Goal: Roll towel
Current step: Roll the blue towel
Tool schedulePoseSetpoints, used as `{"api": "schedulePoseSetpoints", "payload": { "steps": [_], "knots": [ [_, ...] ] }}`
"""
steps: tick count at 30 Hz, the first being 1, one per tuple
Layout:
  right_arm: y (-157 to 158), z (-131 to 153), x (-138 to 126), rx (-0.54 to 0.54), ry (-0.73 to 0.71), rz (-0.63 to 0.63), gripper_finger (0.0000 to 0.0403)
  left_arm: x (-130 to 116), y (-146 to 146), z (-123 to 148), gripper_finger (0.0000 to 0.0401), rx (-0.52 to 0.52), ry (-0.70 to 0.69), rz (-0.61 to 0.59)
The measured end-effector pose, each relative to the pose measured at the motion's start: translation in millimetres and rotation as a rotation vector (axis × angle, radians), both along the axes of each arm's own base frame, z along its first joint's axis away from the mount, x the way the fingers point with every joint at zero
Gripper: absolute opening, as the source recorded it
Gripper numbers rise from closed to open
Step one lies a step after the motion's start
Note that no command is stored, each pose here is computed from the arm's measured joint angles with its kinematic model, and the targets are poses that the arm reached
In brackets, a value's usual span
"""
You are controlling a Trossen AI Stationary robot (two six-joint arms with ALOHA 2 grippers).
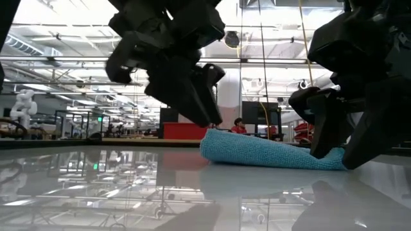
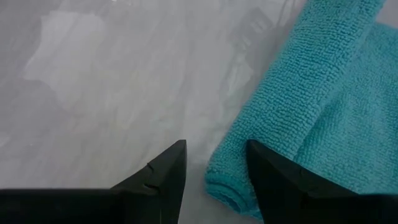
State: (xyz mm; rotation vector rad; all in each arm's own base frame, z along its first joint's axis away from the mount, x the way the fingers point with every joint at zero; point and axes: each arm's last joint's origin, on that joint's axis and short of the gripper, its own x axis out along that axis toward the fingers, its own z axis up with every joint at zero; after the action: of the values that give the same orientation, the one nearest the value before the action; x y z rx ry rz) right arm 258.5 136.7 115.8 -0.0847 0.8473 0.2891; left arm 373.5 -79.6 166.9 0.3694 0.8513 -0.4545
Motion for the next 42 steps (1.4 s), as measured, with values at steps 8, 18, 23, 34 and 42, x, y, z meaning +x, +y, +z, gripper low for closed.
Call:
{"api": "schedulePoseSetpoints", "payload": {
  "steps": [8, 18, 23, 34, 42],
  "knots": [
    [0, 0, 0, 0.000, 0.000, -0.006, 0.0160, 1, -6, -8, 0.0155, -0.004, 0.014, -0.049],
    [-1, 0, 0, 0.000, -0.002, -0.033, 0.0160, 6, -9, -28, 0.0161, 0.005, 0.029, -0.072],
    [-1, 0, 0, 0.009, -0.001, -0.045, 0.0160, 8, -7, -33, 0.0201, 0.052, 0.024, -0.035],
    [-1, 0, 1, 0.023, -0.001, -0.060, 0.0160, 10, -2, -41, 0.0127, 0.035, 0.067, 0.089],
    [0, 17, -4, 0.044, -0.037, -0.060, 0.0166, 12, 5, -41, 0.0016, -0.055, 0.084, 0.127]
  ]
}}
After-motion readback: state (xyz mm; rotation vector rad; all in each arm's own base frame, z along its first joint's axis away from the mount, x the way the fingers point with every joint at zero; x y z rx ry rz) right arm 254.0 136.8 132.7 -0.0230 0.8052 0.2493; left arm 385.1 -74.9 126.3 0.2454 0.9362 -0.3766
